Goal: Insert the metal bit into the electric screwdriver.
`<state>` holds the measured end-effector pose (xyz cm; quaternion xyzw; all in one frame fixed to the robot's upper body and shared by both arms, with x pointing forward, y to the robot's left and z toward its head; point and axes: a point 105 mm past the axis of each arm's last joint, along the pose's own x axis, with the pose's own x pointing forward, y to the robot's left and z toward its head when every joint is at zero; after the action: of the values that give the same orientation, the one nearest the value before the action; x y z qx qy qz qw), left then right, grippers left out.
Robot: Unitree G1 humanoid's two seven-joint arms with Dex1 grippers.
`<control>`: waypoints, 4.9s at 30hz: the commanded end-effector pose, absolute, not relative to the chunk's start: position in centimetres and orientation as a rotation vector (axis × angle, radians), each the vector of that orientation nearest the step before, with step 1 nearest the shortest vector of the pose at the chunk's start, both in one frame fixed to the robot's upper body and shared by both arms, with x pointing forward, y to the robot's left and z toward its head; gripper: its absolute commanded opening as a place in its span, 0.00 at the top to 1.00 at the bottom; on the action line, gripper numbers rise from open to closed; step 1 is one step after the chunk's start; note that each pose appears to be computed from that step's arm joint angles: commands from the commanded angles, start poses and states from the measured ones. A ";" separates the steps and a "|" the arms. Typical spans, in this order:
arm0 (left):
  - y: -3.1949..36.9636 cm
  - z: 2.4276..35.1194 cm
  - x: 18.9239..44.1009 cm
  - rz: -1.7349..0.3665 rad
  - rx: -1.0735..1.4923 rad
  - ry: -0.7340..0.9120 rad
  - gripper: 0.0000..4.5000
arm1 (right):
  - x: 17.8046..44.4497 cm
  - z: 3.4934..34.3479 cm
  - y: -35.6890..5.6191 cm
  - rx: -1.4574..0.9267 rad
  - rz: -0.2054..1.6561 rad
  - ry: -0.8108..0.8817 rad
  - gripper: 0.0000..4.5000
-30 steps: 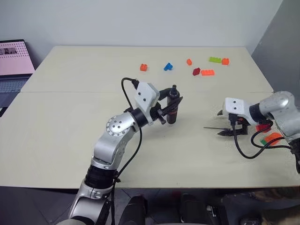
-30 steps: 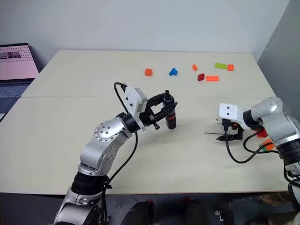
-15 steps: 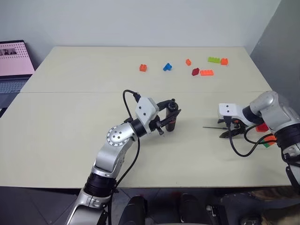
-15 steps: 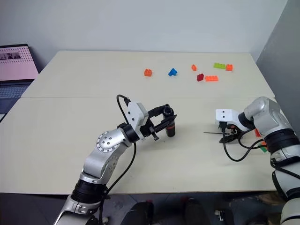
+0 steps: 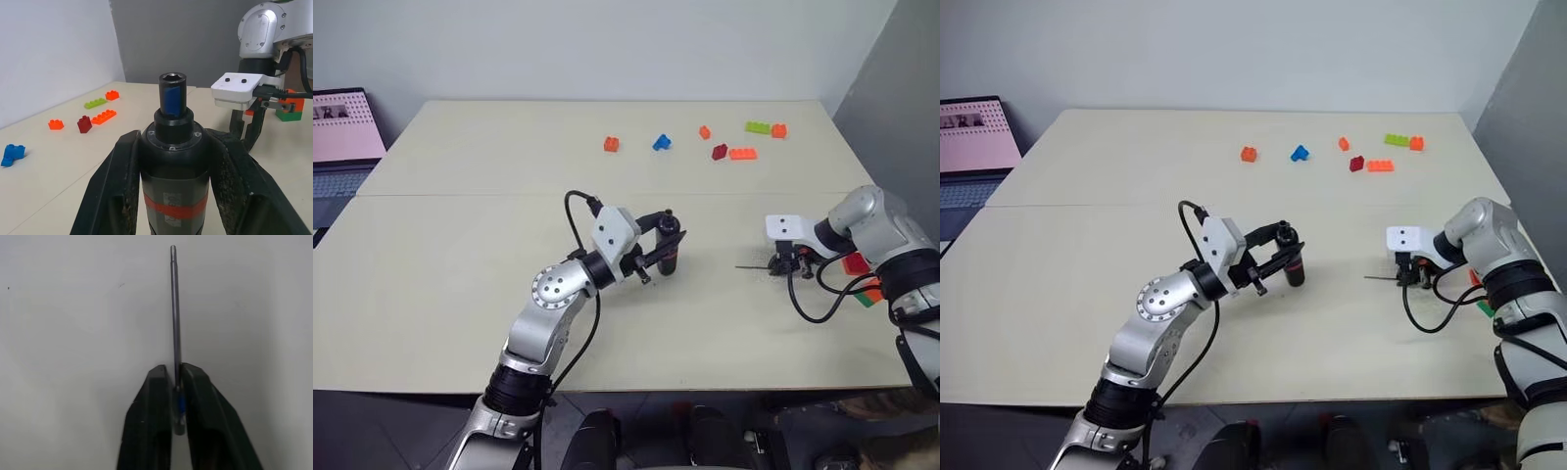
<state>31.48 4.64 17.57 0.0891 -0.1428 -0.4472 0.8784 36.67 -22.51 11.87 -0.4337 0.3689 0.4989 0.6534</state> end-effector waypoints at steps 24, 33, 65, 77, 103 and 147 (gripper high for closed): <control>4.6 20.7 31.0 -0.842 0.143 -0.316 0.64 | 34.1 26.7 -14.7 -0.066 0.914 -0.213 1.00; 3.9 19.8 31.8 -0.789 0.157 -0.307 0.64 | 33.3 28.7 -10.8 -0.008 0.911 -0.347 1.00; 3.9 22.4 30.6 -0.998 0.052 -0.318 0.64 | 29.9 30.6 -8.4 0.020 1.084 -0.465 1.00; 4.1 19.8 30.2 -1.147 0.138 -0.215 0.64 | 28.1 29.4 -8.8 0.122 1.280 -0.376 1.00; 5.5 18.6 30.6 -1.115 0.192 -0.197 0.64 | 29.5 26.0 -6.4 0.058 1.412 -0.341 1.00; 5.7 18.1 30.3 -1.119 0.206 -0.180 0.64 | 29.2 24.6 -7.4 0.015 1.427 -0.283 1.00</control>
<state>30.22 5.23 18.33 0.0847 -0.0877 -0.5357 0.8355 29.79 -7.49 24.12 0.0153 -0.1217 0.6445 0.7547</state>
